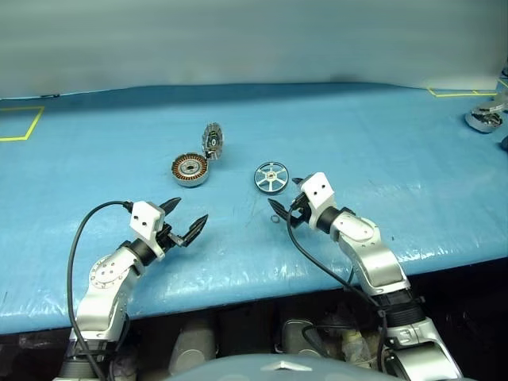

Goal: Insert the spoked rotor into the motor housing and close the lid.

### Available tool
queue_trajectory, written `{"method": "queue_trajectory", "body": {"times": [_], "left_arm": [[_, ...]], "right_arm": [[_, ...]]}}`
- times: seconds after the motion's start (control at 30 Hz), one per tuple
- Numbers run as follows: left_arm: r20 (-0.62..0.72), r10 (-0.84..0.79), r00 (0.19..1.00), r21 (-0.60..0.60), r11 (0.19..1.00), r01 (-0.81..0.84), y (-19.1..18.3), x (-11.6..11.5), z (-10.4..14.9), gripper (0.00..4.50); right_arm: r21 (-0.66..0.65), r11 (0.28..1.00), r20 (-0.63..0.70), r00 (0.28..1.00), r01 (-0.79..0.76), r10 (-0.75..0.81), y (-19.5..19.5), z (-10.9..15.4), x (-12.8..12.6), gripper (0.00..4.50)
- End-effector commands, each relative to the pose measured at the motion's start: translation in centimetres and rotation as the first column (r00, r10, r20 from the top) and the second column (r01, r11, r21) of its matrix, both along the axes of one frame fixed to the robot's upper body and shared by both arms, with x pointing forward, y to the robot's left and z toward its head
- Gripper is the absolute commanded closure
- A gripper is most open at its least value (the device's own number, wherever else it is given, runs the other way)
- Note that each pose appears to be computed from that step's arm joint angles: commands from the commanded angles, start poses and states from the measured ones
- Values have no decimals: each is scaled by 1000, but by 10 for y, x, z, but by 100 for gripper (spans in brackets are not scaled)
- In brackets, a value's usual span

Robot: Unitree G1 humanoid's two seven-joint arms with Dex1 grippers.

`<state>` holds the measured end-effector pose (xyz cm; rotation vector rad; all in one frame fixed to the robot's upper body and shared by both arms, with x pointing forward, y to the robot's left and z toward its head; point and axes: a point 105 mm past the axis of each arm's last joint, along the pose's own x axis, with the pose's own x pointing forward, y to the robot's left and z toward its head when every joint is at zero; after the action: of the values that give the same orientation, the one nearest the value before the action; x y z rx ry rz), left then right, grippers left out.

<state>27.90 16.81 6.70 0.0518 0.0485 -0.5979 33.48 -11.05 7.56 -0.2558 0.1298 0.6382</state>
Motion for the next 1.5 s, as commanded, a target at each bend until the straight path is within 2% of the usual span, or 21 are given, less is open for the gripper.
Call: {"method": "queue_trajectory", "body": {"times": [0.03,0.2,0.4,0.63,0.77,0.93,1.13,1.27,1.37,1.5], "left_arm": [[50,-13,999,-3,1000,13,-3,-1,13,0],[45,-4,999,-12,1000,5,-6,0,11,0],[54,-2,999,-4,1000,3,-3,0,14,0],[58,-12,998,-2,1000,12,-4,1,15,0],[67,-18,998,-9,1000,18,-7,4,17,0],[72,-22,997,0,1000,22,-7,4,18,0],[73,-16,997,35,999,14,-5,4,16,0],[113,-2,994,174,985,-18,11,12,22,0],[161,-104,981,405,914,31,16,24,34,0],[159,-336,928,712,690,128,12,59,63,0]], "right_arm": [[19,1000,45,999,-5,4,0,13,2,1],[69,993,83,991,95,-100,-10,20,13,1],[88,993,106,990,82,-91,-5,24,13,1],[65,983,153,971,174,-182,-13,22,19,1],[125,985,93,987,118,-130,-12,22,14,1],[119,993,76,997,18,-27,2,23,6,1],[103,993,71,996,51,-58,-3,20,8,1],[83,996,69,997,31,-37,5,18,10,1],[81,996,69,997,27,-32,8,16,6,1],[97,995,68,998,-16,9,19,15,-2,1]]}}
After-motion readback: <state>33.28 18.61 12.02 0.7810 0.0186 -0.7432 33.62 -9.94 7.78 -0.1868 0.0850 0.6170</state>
